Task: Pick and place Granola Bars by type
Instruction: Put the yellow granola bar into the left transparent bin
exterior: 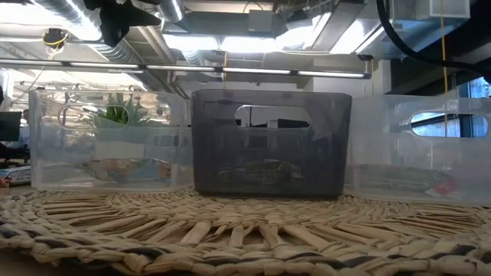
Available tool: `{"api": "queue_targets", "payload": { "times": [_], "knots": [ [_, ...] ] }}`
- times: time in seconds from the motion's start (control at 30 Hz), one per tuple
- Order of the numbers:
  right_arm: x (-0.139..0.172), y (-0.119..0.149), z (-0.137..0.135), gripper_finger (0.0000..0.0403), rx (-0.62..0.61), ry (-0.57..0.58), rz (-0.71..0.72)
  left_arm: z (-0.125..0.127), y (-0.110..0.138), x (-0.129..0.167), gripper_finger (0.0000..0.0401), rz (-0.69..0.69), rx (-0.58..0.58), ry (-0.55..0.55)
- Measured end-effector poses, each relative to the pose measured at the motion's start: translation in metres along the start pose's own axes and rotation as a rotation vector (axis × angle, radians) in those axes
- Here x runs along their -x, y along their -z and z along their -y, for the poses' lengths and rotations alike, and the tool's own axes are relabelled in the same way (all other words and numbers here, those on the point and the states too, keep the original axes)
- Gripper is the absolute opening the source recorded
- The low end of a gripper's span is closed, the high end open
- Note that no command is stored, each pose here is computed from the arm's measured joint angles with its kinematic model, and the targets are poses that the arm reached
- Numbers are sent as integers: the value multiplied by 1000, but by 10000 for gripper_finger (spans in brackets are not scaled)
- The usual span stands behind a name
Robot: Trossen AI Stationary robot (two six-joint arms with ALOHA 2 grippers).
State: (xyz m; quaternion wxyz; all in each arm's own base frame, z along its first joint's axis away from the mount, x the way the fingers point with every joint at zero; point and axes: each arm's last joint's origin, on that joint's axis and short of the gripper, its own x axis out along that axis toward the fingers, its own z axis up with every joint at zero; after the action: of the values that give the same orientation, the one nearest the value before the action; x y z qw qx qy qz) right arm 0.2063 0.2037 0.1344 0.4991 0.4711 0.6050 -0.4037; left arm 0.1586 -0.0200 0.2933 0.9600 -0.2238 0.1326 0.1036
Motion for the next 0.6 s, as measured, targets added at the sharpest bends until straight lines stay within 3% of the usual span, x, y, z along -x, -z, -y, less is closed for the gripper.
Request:
{"api": "queue_targets", "payload": {
  "times": [0.3, 0.6],
  "knots": [
    [1, 6, 2, 69, 118, 36, -49, 0, 0, 0, 155, 0, 0, 0],
    [18, 35, -4, 70, 243, -35, -90, 0, 0, 0, 155, 1, 30, 0]
  ]
}}
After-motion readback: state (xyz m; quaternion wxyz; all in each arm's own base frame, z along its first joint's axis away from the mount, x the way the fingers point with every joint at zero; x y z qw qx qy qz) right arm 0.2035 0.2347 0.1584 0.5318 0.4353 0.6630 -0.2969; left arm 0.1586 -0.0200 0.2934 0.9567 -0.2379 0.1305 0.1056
